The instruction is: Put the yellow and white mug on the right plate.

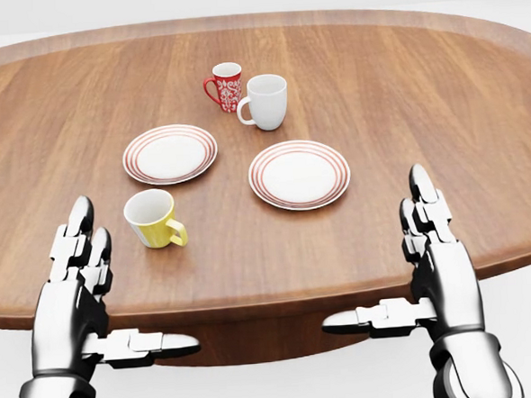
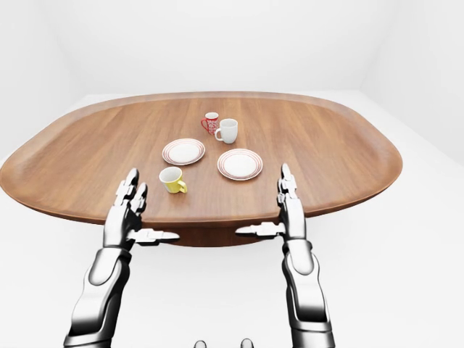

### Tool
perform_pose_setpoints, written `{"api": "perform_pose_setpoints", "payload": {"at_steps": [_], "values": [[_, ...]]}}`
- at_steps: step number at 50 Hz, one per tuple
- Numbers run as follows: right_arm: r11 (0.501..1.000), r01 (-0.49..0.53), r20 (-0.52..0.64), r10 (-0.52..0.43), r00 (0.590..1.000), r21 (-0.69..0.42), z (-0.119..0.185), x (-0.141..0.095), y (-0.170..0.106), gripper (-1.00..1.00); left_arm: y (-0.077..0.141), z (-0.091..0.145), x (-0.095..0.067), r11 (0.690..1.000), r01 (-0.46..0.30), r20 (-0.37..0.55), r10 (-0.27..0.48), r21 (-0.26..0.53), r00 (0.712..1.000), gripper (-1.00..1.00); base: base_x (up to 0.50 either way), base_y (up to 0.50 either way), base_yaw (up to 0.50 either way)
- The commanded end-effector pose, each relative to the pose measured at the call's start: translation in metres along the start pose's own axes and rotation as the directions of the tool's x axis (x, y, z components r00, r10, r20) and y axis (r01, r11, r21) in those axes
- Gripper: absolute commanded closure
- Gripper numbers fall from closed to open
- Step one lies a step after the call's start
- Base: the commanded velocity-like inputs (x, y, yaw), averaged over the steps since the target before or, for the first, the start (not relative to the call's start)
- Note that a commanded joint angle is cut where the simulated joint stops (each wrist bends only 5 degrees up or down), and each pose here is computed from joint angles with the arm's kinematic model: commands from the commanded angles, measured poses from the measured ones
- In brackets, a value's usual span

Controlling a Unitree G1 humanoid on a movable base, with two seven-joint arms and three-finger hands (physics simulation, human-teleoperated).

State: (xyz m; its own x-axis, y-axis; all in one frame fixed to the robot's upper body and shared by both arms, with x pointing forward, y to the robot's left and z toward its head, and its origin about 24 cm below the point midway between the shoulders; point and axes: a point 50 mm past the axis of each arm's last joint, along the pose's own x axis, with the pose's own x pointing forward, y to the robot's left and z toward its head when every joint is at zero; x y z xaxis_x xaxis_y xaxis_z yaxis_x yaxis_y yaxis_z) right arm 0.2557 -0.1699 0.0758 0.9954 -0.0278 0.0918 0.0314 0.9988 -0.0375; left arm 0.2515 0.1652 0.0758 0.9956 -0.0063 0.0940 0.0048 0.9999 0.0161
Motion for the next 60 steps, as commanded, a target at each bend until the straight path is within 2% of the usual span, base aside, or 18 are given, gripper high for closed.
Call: {"api": "perform_pose_setpoints", "payload": {"at_steps": [1, 8, 9, 34, 38, 41, 43, 53, 54, 60], "values": [[0.999, -0.017, 0.090, 0.019, 0.996, -0.031, 0.0215, -0.0024, 0.0000, -1.00, 0.0015, 0.0098, -0.0005, 1.000, 0.002, 0.041, -0.003, 0.005, 0.999, -1.00, 0.00, 0.00, 0.00], [0.999, -0.024, 0.096, 0.029, 0.995, -0.048, 0.0232, -0.0043, -0.0013, -1.00, 0.0020, 0.0088, -0.0003, 1.000, 0.001, 0.037, -0.002, 0.005, 0.999, -1.00, 0.00, 0.00, 0.02], [0.999, -0.026, 0.101, 0.029, 0.994, -0.023, 0.0240, -0.0046, -0.0018, -1.00, 0.0019, 0.0085, -0.0003, 1.000, 0.002, 0.036, -0.002, 0.005, 0.999, -1.00, 0.00, 0.00, 0.43], [0.997, -0.045, 0.069, 0.050, 0.996, -0.060, 0.0171, -0.0046, 0.0017, -1.00, 0.0012, 0.0095, -0.0009, 1.000, 0.005, 0.040, -0.005, 0.010, 0.999, -1.00, 0.00, 0.00, 0.50], [0.999, -0.009, 0.080, 0.012, 0.997, -0.036, 0.0191, -0.0016, -0.0006, -1.00, 0.0014, 0.0098, -0.0009, 1.000, 0.005, 0.041, -0.005, 0.011, 0.999, -1.00, 0.00, 0.01, 0.00], [0.998, -0.059, 0.096, 0.060, 0.994, -0.009, 0.0226, -0.0059, 0.0011, -1.00, 0.0012, 0.0079, -0.0009, 1.000, 0.005, 0.033, -0.006, 0.010, 0.999, -1.00, 0.00, 0.00, 0.00], [0.998, -0.061, 0.110, 0.058, 0.992, 0.023, 0.0251, -0.0089, 0.0006, -1.00, 0.0012, 0.0069, -0.0007, 1.000, 0.005, 0.029, -0.006, 0.010, 1.000, -1.00, 0.20, 0.07, 0.00], [0.998, -0.056, 0.107, 0.056, 0.993, 0.004, 0.0250, -0.0074, 0.0012, -1.00, 0.0007, 0.0089, -0.0008, 1.000, 0.007, 0.037, -0.008, 0.012, 0.999, -1.00, 0.47, 0.16, 0.00], [1.000, -0.021, 0.074, 0.023, 0.997, -0.021, 0.0176, -0.0034, 0.0002, -1.00, 0.0005, 0.0095, -0.0013, 1.000, 0.008, 0.040, -0.009, 0.013, 0.999, -1.00, 0.00, 0.00, 0.00], [0.999, -0.025, 0.071, 0.027, 0.997, -0.028, 0.0170, -0.0039, 0.0010, -1.00, 0.0007, 0.0090, -0.0011, 1.000, 0.008, 0.038, -0.008, 0.014, 0.999, -1.00, 0.00, 0.00, 0.00]]}}
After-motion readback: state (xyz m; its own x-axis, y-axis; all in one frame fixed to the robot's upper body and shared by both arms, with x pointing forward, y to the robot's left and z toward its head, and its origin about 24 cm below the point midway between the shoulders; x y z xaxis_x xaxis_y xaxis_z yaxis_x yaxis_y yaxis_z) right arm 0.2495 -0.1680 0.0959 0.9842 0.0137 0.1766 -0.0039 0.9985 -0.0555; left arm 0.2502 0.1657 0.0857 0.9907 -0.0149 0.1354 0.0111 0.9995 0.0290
